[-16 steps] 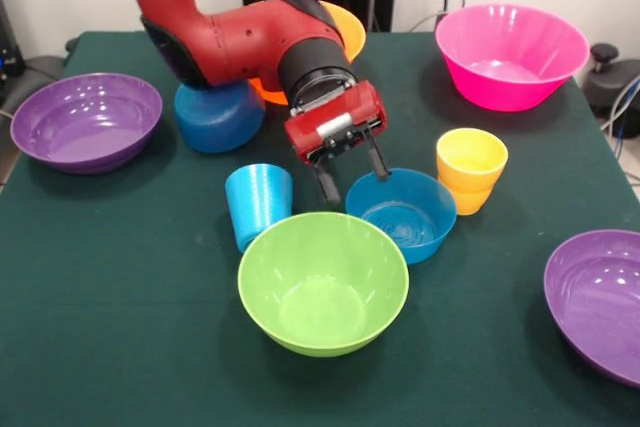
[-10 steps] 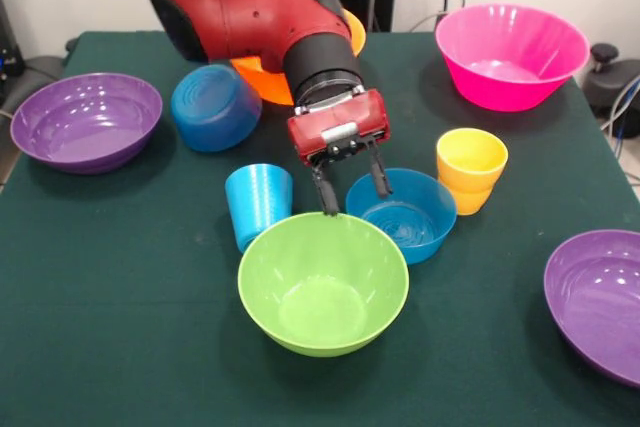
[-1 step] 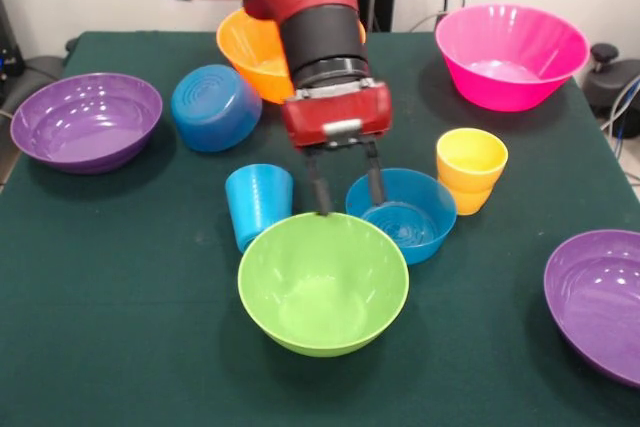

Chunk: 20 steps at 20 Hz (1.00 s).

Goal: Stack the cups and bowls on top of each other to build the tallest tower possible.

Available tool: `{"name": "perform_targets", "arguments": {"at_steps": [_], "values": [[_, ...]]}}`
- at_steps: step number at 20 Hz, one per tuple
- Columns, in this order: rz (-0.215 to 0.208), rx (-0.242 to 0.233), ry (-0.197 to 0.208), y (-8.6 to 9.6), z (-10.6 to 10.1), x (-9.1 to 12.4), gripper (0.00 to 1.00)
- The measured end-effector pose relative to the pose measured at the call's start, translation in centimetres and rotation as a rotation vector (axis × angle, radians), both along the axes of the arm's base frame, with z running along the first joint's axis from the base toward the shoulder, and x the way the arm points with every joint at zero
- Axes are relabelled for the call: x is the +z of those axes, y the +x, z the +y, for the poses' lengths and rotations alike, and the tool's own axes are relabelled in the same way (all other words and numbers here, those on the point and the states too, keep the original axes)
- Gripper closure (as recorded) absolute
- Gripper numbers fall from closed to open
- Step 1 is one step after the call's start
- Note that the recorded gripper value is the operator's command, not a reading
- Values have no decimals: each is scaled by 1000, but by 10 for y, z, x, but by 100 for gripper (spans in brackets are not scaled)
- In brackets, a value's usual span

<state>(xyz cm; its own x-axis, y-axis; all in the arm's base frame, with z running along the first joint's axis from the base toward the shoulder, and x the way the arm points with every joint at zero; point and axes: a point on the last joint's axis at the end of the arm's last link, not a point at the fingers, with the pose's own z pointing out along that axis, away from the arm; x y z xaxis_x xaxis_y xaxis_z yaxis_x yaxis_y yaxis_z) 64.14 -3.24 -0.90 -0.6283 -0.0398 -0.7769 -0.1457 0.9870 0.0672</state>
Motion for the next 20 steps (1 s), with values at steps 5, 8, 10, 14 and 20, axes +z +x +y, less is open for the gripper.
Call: {"name": "perform_targets", "arguments": {"at_steps": [5, 8, 10, 14, 20], "values": [[122, -114, -21, 18, -53, 22, 0], [172, -171, -14, 22, -74, 31, 0], [198, -198, -8, 25, -84, 36, 0], [213, -216, 8, 32, -88, 46, 0], [189, -202, 59, 50, -67, 58, 0]]}}
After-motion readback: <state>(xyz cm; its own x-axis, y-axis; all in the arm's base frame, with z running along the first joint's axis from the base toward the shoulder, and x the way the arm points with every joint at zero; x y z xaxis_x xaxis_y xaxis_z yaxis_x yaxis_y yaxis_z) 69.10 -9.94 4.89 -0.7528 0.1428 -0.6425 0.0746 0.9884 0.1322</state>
